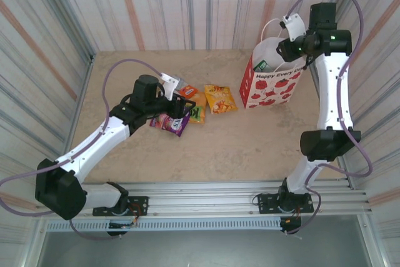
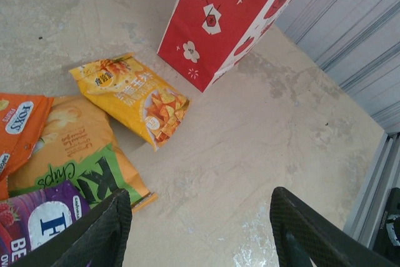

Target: Place the snacks into the paper bag

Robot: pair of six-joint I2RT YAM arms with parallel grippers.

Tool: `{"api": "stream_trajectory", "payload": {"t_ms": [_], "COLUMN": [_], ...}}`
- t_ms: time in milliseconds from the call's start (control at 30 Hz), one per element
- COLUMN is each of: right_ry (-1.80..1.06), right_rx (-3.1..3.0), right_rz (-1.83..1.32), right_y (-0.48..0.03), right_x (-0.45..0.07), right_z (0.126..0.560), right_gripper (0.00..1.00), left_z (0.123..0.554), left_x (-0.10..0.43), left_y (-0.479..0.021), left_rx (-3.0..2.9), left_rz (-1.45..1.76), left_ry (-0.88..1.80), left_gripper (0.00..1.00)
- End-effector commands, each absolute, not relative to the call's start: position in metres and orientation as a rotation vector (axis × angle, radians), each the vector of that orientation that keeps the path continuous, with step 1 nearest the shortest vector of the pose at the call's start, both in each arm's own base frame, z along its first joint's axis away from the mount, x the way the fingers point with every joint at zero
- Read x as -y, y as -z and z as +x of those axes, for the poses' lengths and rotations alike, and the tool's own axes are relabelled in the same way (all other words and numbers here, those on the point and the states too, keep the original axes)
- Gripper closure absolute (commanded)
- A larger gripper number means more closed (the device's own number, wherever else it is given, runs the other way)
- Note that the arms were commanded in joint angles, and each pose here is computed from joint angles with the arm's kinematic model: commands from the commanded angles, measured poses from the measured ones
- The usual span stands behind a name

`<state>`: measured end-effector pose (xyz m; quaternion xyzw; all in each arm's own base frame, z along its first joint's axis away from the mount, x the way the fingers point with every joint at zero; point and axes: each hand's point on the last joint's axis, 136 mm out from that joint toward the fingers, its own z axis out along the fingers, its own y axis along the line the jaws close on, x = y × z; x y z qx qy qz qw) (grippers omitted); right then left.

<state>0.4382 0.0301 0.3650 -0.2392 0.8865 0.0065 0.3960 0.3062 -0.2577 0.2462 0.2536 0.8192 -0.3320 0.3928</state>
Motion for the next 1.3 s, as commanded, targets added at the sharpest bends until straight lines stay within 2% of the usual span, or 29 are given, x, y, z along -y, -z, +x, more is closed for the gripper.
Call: {"api": "stream_trajectory", "payload": {"t_ms": [0,333,500,767,1000,1267], "right_ry": [-0.051,-0.221,-0.381,-0.556,-0.752,-0.944], "right_rx": [-2.227,-2.108,-2.107,-2.220,-2.313,-2.402], "right_rz": [-0.564,-0.517,-0.486,-0.418,-0.356,-0.226], "right_y": [-0.386,-0.399,-0.384,-0.336,-0.284,-0.223], "right_x": [-0.042,-0.086,-0.115,-0.162,-0.229,-0.303], "right_z": [0.414,0.362,0.334,0.307,0.293,0.286], "right_gripper": [0.48,0.45,0.43,0.42,0.41,0.39], "left_z": [0.309,0.313,0.313,0.335,0.375,0.394], "left_x": [0.256,0.236,0.223,0.184,0.145,0.125], "left_y": [-0.250,-0.197,-0.166,-0.148,-0.128,-0.086], "left_rx": [-2.108,-2.393,-2.521,-2.557,-2.581,-2.660], "left_rz": [0.605,0.371,0.251,0.110,-0.039,-0.166], "left_ry": [0.843,0.852,0.891,0.825,0.785,0.736], "left_gripper": [0.38,0.38,0.39,0.38,0.39,0.39]}}
